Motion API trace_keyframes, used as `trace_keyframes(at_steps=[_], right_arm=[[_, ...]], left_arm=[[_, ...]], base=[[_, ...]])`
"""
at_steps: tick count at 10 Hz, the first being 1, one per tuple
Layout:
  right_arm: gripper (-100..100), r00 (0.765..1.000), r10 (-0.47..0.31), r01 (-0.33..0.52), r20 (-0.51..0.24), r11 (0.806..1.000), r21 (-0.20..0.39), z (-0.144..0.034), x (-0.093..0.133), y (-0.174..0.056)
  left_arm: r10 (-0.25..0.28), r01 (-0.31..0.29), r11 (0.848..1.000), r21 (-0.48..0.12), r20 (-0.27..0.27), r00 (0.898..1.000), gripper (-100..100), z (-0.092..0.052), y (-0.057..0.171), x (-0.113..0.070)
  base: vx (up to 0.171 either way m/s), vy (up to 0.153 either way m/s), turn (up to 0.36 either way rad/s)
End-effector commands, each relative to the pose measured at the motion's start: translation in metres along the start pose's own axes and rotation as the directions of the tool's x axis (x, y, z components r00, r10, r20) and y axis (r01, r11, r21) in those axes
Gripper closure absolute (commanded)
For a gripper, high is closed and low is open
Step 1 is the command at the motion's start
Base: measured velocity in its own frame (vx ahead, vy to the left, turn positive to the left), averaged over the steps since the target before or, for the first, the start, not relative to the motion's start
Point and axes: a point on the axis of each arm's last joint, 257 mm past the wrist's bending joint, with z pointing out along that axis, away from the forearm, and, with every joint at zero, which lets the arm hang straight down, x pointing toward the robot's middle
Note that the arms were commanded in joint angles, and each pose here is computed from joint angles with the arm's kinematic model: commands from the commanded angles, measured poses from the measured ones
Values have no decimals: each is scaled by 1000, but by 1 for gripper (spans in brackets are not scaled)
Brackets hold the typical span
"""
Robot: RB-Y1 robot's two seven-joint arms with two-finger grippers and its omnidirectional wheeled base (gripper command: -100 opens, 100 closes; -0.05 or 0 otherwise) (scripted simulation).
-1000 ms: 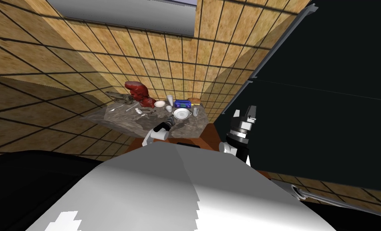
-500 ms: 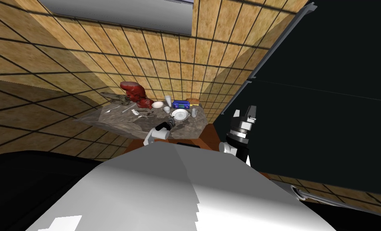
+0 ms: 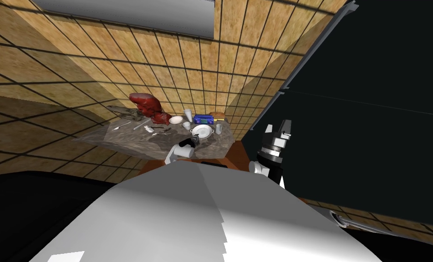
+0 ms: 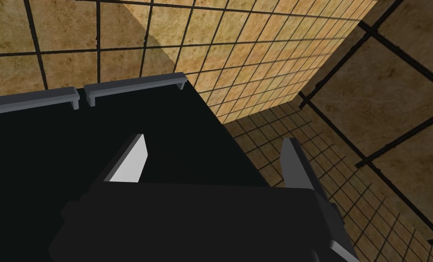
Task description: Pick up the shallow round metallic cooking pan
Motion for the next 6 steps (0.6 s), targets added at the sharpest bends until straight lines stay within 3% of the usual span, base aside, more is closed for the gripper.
trace_keyframes(at_steps=[1,4,5,6], right_arm=[[0,1000,0,0,0,1000,0,0,0,0],[0,1000,0,0,0,1000,0,0,0,0],[0,1000,0,0,0,1000,0,0,0,0],[0,1000,0,0,0,1000,0,0,0,0]], left_arm=[[1,-1,999,-33,11,1000,-100,0,7,0],[-9,11,997,-74,20,1000,-100,0,15,4],[-6,7,998,-63,18,1000,-100,-1,13,3],[-6,8,998,-67,19,1000,0,-1,14,3]], base=[[73,-41,-18],[36,-30,-15],[12,-12,-2],[0,0,0]])
